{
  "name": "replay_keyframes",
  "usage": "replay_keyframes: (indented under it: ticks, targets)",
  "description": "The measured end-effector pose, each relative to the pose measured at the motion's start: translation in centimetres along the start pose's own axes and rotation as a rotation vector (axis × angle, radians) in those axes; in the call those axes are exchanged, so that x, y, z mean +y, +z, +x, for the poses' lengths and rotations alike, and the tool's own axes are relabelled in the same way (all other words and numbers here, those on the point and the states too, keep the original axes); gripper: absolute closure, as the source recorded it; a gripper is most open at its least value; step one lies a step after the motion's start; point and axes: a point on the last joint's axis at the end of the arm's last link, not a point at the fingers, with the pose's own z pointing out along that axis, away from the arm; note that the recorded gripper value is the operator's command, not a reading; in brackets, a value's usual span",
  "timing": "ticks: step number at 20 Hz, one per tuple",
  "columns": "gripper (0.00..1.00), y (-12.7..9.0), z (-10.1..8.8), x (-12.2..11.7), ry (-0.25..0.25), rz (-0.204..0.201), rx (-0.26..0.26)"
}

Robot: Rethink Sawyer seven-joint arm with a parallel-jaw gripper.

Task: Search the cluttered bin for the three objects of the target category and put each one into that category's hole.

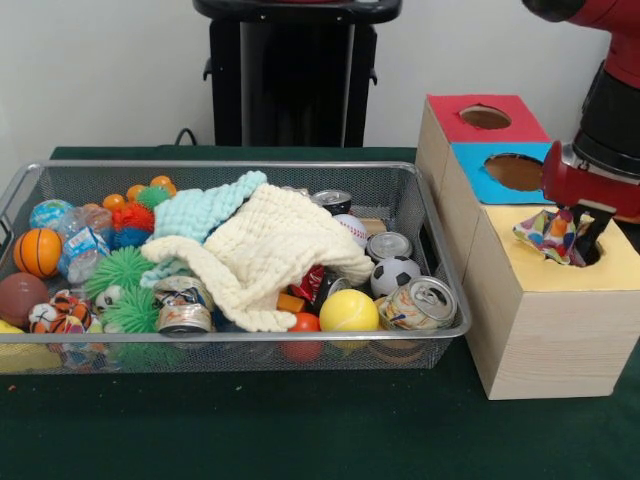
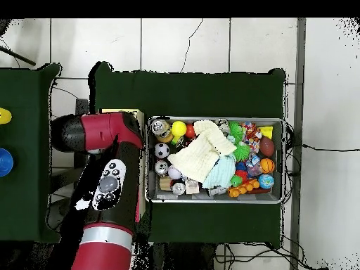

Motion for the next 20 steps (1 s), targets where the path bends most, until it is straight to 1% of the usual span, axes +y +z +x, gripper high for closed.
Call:
replay_keyframes:
  ticks: [16, 20]
  targets:
    - [1.0, 1.6, 0.1, 0.1, 0.003, -0.014, -0.041]
    - [1.0, 2.3, 0.4, 0.0, 0.005, -0.018, -0.051]
